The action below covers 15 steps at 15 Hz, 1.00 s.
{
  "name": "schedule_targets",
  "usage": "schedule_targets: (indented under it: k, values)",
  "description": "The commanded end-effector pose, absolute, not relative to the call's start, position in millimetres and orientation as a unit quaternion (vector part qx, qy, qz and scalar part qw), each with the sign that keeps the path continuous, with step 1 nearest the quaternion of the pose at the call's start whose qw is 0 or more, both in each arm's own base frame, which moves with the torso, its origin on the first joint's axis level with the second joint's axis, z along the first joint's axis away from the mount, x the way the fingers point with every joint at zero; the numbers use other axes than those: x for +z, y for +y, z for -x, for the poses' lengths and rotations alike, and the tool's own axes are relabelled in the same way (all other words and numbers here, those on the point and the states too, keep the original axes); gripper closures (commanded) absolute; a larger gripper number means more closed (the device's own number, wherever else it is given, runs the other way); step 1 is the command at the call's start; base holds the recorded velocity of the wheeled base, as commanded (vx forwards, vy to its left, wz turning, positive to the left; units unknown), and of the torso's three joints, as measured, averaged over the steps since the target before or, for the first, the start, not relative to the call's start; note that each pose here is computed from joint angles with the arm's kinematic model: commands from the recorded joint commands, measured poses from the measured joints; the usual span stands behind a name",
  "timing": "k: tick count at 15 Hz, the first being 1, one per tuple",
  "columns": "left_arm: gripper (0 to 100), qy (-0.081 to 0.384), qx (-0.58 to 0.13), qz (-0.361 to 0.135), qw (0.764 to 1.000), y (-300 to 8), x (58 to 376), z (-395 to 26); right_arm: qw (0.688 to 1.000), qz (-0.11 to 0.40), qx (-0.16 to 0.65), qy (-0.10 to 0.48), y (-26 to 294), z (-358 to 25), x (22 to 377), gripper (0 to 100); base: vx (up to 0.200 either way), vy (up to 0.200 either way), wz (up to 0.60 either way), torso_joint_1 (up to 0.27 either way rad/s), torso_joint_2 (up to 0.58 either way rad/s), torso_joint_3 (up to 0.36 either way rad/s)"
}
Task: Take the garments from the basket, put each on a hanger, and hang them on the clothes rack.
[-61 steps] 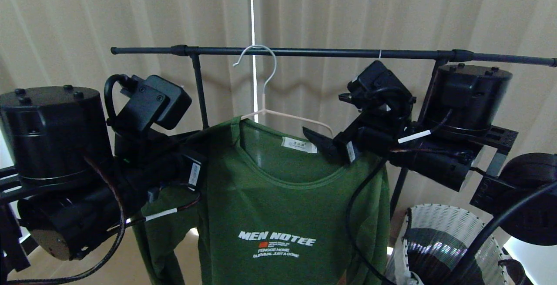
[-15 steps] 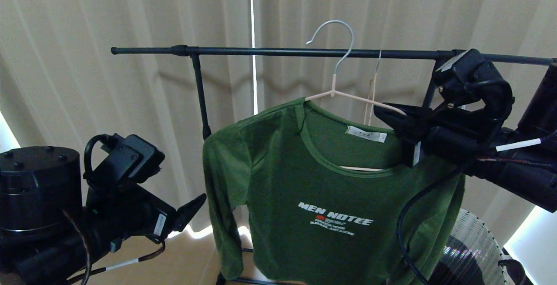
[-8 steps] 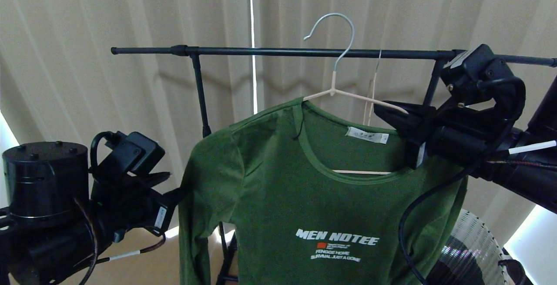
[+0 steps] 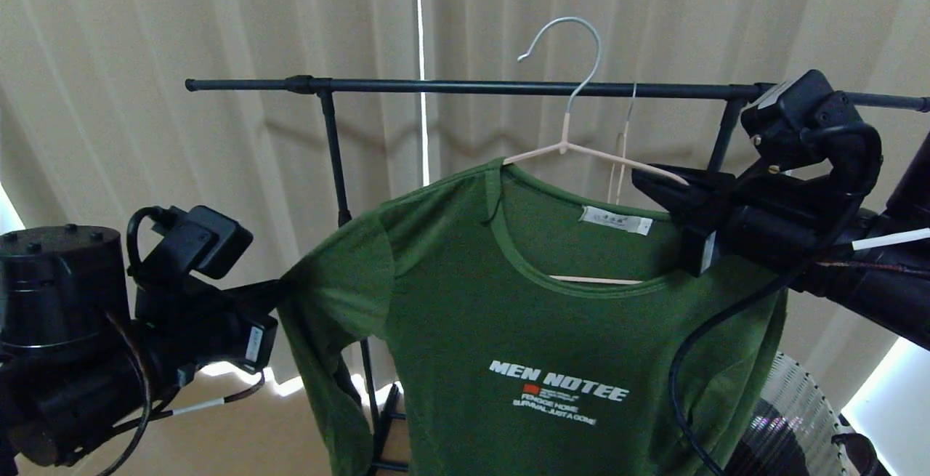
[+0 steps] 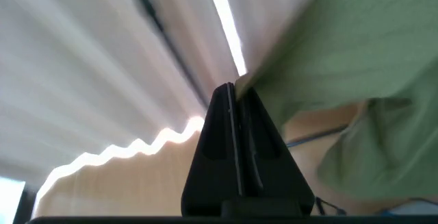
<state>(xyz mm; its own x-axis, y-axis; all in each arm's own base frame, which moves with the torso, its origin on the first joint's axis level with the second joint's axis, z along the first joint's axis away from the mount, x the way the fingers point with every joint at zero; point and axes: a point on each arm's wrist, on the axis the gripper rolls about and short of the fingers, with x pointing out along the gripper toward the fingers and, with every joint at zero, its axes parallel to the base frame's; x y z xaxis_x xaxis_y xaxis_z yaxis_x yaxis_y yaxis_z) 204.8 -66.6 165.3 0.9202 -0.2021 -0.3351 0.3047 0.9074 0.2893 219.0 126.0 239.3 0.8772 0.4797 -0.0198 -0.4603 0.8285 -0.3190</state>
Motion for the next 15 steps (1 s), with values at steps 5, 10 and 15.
schedule_targets:
  k: [5,10,15]
  values:
    - [100,0.149,-0.091,-0.158,0.972,-45.5,169.5,-209.2,0.957,0.16,0.239,-0.027,124.4,-221.7,239.0,100,0.0,0.0,0.0,0.0,0.0,0.0]
    - [100,0.131,-0.09,-0.137,0.978,-45.5,178.6,-205.8,0.962,0.163,0.218,-0.019,114.9,-227.9,237.2,100,0.0,0.0,0.0,0.0,0.0,0.0]
    - [0,0.121,-0.128,-0.131,0.976,-50.8,180.9,-200.9,0.962,0.164,0.218,-0.013,114.4,-228.6,234.6,100,0.0,0.0,0.0,0.0,0.0,0.0]
